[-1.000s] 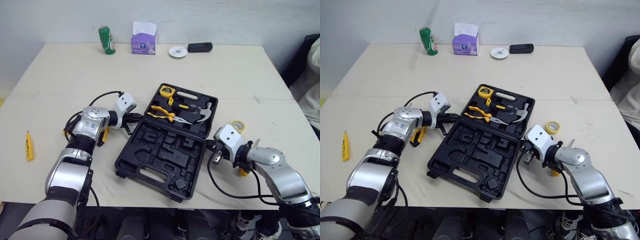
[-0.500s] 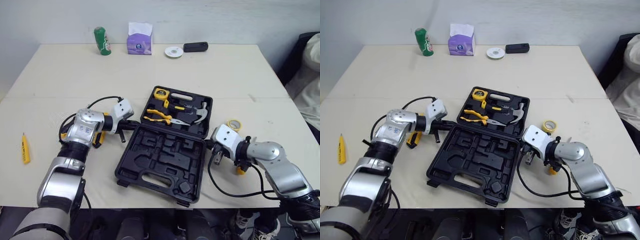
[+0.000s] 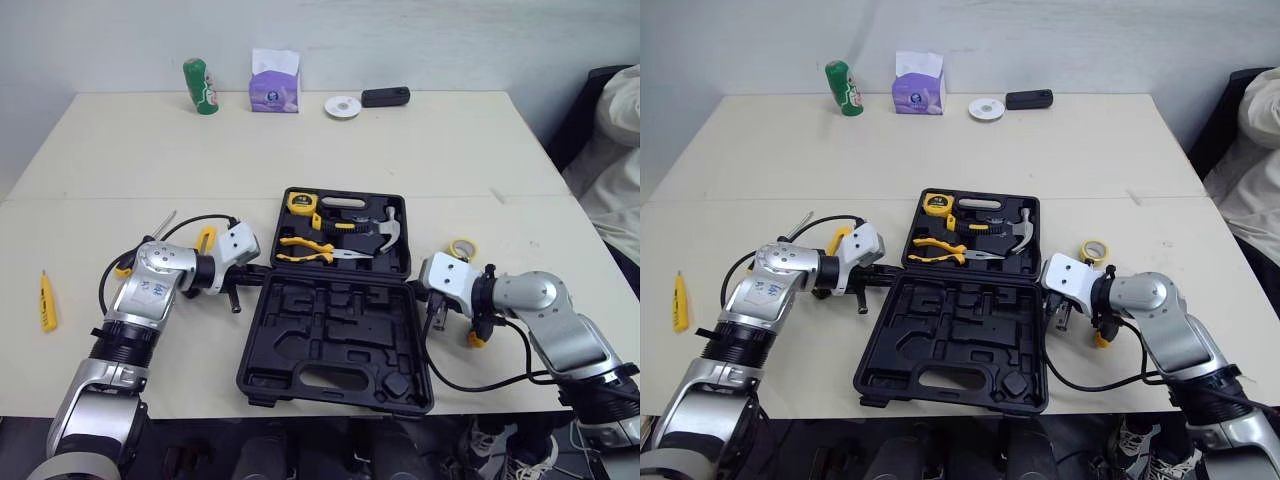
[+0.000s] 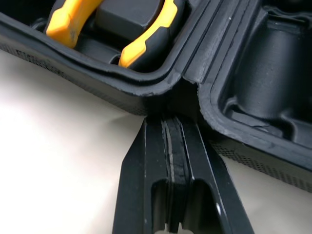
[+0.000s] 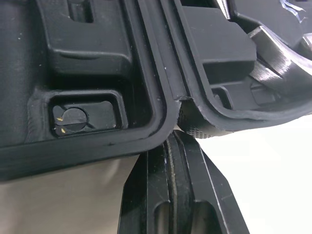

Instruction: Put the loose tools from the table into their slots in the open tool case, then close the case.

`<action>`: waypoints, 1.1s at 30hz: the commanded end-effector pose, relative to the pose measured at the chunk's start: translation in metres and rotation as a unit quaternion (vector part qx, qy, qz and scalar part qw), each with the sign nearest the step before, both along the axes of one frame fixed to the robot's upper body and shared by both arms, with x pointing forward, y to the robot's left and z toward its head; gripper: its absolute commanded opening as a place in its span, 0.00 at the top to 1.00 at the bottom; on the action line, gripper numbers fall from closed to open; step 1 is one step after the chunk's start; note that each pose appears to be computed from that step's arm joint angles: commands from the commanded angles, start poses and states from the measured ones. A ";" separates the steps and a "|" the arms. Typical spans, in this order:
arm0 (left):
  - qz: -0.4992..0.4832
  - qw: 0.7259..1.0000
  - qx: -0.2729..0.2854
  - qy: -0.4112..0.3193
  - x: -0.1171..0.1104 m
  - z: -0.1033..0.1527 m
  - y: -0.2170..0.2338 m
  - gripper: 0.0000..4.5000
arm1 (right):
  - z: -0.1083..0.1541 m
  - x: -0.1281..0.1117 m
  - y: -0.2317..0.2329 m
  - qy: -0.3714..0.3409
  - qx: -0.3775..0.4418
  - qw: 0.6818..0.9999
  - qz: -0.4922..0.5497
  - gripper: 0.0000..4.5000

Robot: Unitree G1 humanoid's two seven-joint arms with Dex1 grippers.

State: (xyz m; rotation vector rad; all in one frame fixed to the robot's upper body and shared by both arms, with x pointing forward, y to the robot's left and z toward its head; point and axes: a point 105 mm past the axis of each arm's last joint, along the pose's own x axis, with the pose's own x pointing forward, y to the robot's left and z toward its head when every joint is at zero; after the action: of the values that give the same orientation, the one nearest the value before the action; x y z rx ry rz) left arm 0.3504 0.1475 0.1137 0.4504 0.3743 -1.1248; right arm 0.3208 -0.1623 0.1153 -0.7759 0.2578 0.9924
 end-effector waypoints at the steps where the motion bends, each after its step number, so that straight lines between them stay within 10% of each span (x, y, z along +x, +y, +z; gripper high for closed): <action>1: -0.010 1.000 -0.007 0.013 -0.004 -0.009 -0.012 1.00 | 0.005 0.004 0.000 -0.015 -0.008 1.000 0.014 0.99; 33: 0.005 1.000 -0.016 0.014 -0.028 -0.013 -0.008 1.00 | 0.015 0.008 0.020 -0.044 -0.013 0.997 0.055 0.99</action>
State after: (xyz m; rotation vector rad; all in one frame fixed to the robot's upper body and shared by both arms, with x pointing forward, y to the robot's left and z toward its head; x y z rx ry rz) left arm 0.3335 0.1498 0.1098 0.4258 0.3619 -1.0652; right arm 0.3353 -0.1607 0.1213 -0.8820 0.2276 1.0022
